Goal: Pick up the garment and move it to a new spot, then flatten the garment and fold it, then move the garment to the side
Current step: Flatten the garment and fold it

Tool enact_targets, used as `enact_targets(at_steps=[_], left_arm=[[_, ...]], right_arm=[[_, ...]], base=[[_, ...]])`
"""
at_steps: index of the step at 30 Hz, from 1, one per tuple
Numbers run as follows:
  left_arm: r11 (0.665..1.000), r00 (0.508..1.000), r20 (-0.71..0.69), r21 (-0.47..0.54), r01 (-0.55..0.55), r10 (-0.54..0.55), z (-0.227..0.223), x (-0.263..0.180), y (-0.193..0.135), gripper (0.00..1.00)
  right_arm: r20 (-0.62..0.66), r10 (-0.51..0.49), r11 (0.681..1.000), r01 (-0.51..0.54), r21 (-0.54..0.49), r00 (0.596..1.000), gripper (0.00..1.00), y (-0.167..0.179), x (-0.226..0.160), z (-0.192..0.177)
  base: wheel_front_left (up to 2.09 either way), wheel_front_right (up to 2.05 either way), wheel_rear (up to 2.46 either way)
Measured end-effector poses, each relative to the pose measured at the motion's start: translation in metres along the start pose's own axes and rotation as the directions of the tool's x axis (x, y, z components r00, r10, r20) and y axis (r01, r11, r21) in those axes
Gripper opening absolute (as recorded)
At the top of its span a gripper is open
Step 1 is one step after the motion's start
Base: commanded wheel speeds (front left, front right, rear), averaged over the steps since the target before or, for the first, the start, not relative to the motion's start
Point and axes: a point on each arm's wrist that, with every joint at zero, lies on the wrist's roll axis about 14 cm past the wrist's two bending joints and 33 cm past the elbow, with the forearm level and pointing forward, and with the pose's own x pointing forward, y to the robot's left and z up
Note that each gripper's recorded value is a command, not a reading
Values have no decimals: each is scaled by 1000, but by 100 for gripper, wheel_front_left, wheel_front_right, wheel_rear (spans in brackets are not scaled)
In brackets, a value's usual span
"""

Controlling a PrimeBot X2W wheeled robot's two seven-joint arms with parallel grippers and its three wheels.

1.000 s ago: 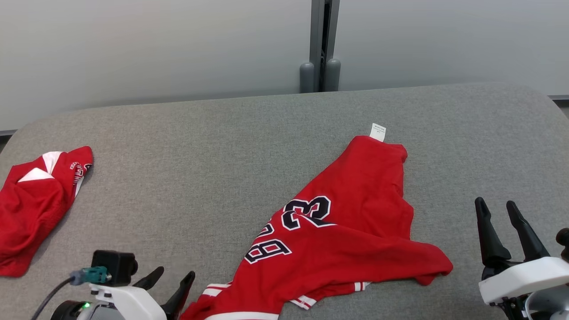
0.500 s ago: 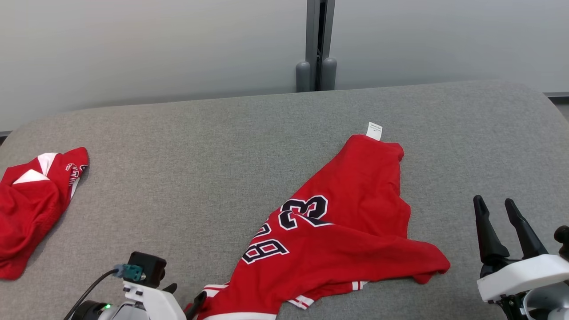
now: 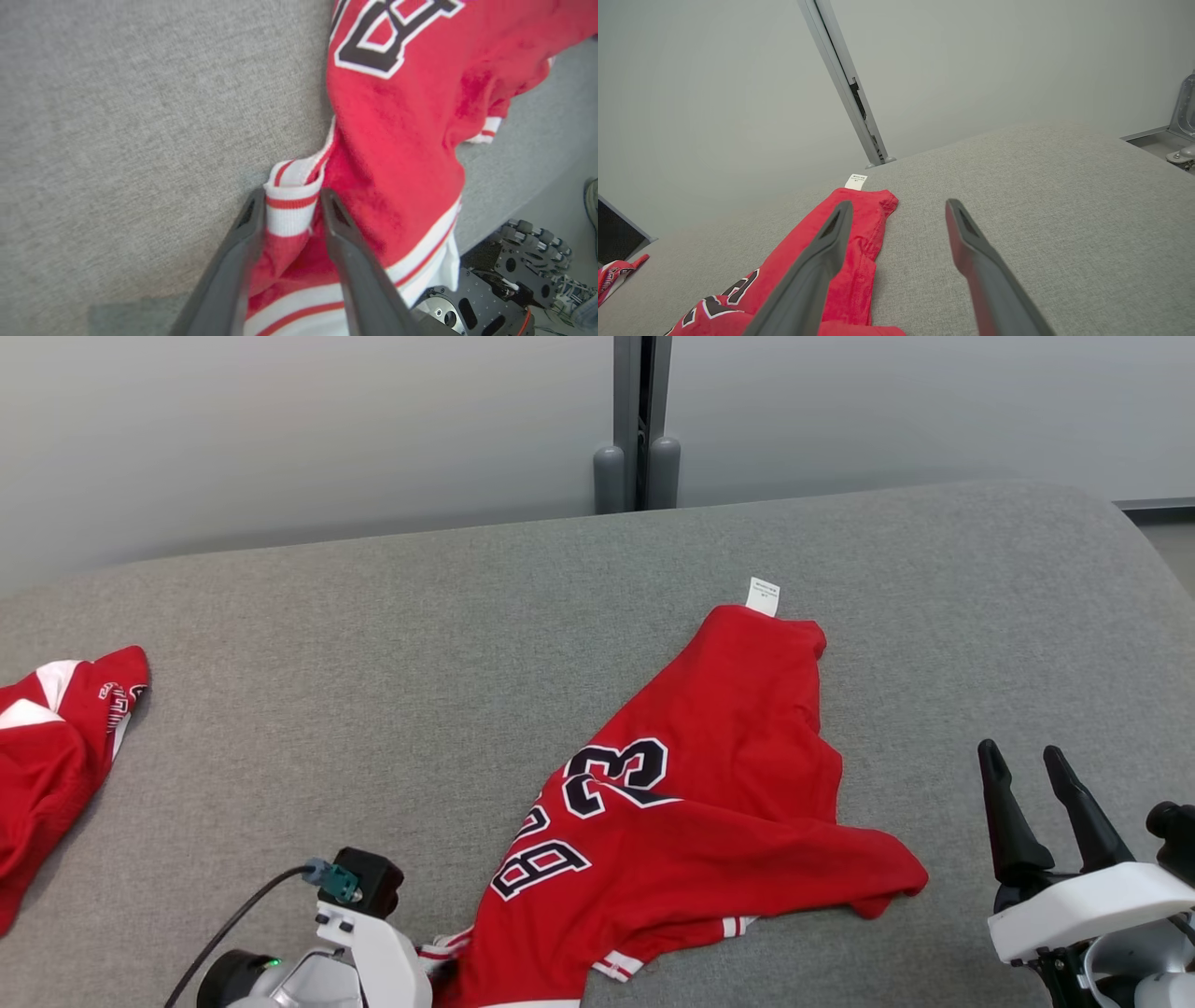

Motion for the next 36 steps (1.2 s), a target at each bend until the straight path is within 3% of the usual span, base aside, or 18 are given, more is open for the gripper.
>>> enact_targets(at_steps=[9, 14, 24, 25, 26, 30, 33, 36], left_arm=[[999, 978, 203, -25, -36, 41, 54, -7, 16, 0], [989, 913, 382, -91, -117, 143, 103, -17, 46, 0], [941, 835, 451, -260, -216, 316, 130, 3, 100, 0], [939, 836, 445, -267, -218, 321, 129, 7, 102, 32], [938, 843, 432, -269, -220, 321, 125, 12, 103, 100], [933, 838, 433, -280, -226, 333, 120, 17, 109, 100], [934, 798, 497, -279, -226, 341, 133, 5, 113, 100], [933, 727, 587, -267, -241, 356, 150, -19, 123, 100]], right_arm=[[-9, -10, 1000, 10, 0, 1000, 100, -3, 2, -4], [-10, -11, 1000, 11, -2, 1000, 100, -4, 6, -5], [-31, -7, 1000, 7, -6, 1000, 100, -3, 20, -14], [-32, -5, 1000, 5, -9, 999, 100, -3, 21, -14], [-34, -4, 1000, 4, -11, 999, 100, -2, 22, -15], [-35, 4, 1000, -5, -11, 999, 100, 1, 24, -16], [-27, 7, 1000, -7, -9, 1000, 100, 2, 23, -14], [-6, 16, 1000, -16, -7, 1000, 100, 5, 21, -9]], base=[[0, 0, 0], [0, 0, 0], [0, 0, 0], [0, 0, 0], [0, 0, 0], [0, 0, 0], [0, 0, 0], [0, 0, 0]])
